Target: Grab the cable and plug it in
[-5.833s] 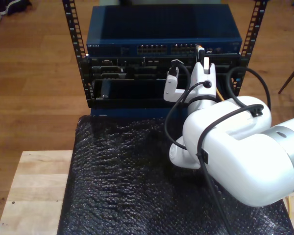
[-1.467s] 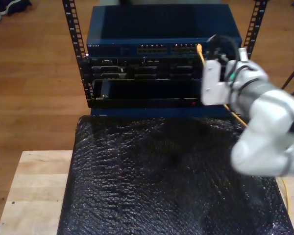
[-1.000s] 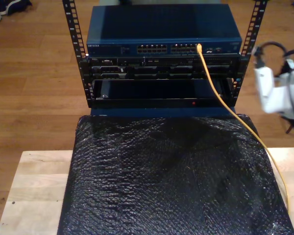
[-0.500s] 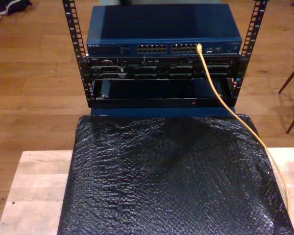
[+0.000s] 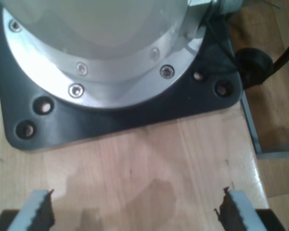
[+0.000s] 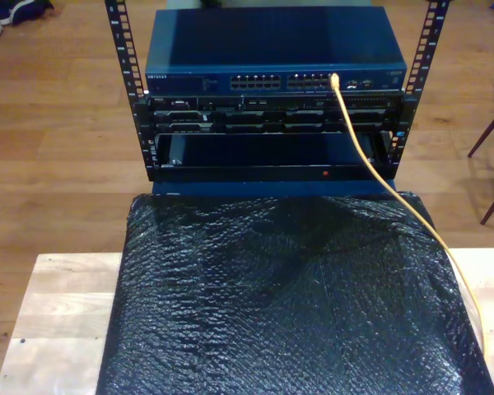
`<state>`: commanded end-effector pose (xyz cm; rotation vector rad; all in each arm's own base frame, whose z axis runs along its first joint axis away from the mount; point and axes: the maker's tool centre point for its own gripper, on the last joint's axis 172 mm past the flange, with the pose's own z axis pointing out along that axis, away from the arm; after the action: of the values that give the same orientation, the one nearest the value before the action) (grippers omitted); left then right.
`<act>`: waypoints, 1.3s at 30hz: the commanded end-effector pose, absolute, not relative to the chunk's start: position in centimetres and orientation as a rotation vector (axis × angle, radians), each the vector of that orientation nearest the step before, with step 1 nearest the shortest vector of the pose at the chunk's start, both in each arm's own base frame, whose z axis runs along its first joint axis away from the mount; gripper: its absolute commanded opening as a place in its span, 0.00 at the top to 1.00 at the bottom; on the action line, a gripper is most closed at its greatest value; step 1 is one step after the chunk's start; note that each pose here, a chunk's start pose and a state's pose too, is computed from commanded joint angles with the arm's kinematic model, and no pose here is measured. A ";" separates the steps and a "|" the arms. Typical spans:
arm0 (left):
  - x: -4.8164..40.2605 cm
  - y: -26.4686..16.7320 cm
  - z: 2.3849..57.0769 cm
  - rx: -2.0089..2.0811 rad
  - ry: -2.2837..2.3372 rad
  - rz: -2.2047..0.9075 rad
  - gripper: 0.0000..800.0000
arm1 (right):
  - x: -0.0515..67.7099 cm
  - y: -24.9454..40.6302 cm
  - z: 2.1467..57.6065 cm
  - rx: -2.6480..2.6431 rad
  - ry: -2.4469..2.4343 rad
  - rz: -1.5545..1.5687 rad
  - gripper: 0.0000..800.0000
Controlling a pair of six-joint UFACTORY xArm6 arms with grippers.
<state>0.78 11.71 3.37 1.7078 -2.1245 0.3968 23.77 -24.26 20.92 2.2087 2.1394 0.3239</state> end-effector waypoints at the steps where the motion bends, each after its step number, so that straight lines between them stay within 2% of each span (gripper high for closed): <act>1: 0.8 11.7 3.4 1.708 -2.125 0.397 0.00 | 23.0 -24.1 20.6 2.215 2.148 0.329 0.00; 20: 0.8 11.7 3.4 1.708 -2.125 0.397 0.00 | 10.7 -22.4 15.6 2.174 2.314 0.294 0.00; 39: 0.8 11.7 3.4 1.708 -2.125 0.397 0.00 | 4.8 -18.4 10.5 2.210 2.394 0.356 0.00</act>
<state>0.78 11.71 3.37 1.7078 -2.1245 0.3968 4.79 -18.41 10.53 2.2101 2.3937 0.3562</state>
